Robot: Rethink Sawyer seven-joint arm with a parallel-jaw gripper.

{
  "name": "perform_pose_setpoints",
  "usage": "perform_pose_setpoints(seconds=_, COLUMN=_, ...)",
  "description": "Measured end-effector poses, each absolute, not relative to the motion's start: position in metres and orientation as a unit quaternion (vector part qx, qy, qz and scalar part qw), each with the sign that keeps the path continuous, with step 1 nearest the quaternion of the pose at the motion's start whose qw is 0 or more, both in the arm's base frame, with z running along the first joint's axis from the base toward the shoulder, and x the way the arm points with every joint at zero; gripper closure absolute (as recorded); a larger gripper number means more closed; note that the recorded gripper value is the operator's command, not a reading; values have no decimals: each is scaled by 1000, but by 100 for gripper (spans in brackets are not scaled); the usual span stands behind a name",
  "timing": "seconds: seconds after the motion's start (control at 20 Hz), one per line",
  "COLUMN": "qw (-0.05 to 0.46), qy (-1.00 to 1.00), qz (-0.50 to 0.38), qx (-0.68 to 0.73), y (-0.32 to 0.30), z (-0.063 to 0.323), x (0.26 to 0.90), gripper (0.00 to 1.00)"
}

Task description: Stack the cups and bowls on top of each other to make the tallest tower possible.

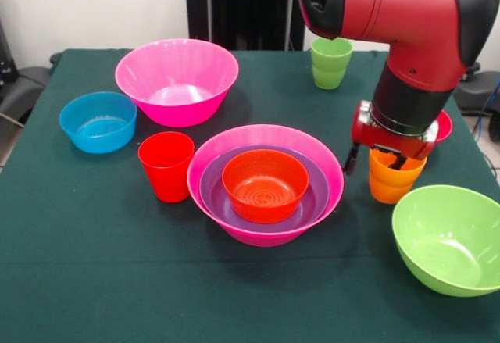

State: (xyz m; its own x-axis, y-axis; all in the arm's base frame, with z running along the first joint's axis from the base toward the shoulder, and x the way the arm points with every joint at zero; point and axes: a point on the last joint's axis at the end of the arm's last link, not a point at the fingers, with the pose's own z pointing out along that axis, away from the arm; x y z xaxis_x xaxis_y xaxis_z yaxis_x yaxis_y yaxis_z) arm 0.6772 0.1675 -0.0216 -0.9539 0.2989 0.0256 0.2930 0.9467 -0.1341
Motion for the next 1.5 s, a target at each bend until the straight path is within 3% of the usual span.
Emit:
perform_pose_setpoints(seconds=0.6, qw=37, qy=-985, qz=61, qx=-155, y=171, z=5, x=684, gripper=0)
perform_pose_setpoints(seconds=1.5, qw=65, qy=-984, qz=39, qx=-163, y=185, z=87, x=733, gripper=0)
